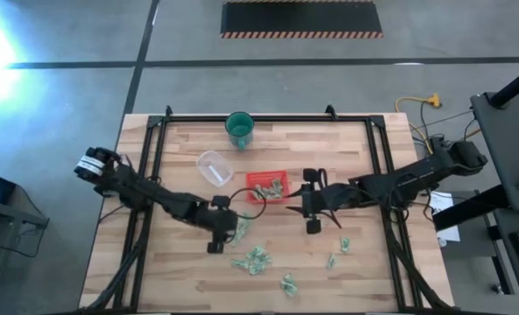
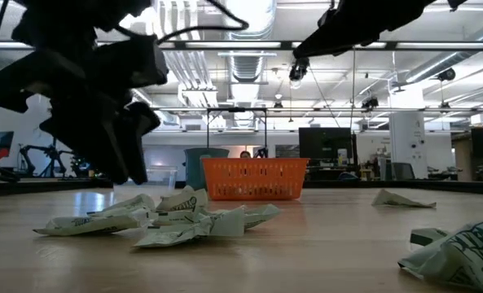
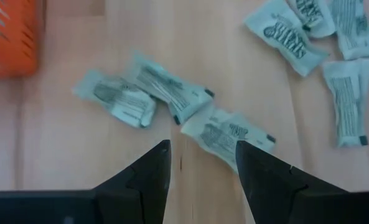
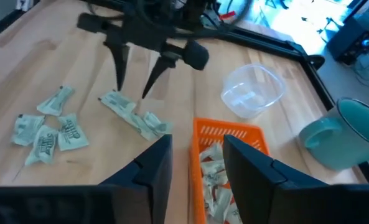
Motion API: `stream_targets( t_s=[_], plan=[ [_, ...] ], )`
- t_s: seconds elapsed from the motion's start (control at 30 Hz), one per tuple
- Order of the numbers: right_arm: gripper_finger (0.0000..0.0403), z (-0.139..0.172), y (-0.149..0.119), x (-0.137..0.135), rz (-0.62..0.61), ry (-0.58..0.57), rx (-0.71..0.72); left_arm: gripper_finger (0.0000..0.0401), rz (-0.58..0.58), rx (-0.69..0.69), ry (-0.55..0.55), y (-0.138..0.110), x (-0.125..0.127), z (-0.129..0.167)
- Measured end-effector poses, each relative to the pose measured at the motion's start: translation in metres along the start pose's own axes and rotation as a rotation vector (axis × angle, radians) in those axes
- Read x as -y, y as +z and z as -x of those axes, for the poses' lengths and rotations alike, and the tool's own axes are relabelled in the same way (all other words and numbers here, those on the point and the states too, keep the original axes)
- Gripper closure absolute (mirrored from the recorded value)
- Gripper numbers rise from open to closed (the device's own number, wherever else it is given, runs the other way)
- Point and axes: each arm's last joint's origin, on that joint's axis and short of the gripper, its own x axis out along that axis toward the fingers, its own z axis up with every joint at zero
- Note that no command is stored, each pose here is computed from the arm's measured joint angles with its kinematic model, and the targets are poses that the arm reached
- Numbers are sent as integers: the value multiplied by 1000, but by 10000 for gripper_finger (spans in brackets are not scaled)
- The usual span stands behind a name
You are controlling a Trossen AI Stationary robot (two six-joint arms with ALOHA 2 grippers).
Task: Pick and place items into bin
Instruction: Put the stevia packet into the orange bin
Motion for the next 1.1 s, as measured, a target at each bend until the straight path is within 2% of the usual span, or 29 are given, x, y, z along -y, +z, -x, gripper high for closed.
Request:
stream_targets(
  t_s=[0.13, 0.5, 0.67, 0.87, 0.97, 1.1],
  plan=[
    [276, 1, 0, -3, 7, 11, -2, 237, 12, 36, -60, -2, -3, -4],
    [278, 1, 0, -3, 8, 9, -4, 237, 35, 27, -47, -4, -12, -12],
    [283, 1, -1, -3, 7, 10, -9, 237, 45, 0, -90, -6, -15, -27],
    [290, 1, -2, -3, 9, 11, -19, 239, 50, -3, -118, -2, -16, -30],
    [294, 1, -3, -3, 12, 12, -26, 256, 49, -5, -116, -3, -16, -30],
    [299, 1, -3, -4, 13, 12, -32, 303, 7, -5, -115, -2, -16, -30]
  ],
)
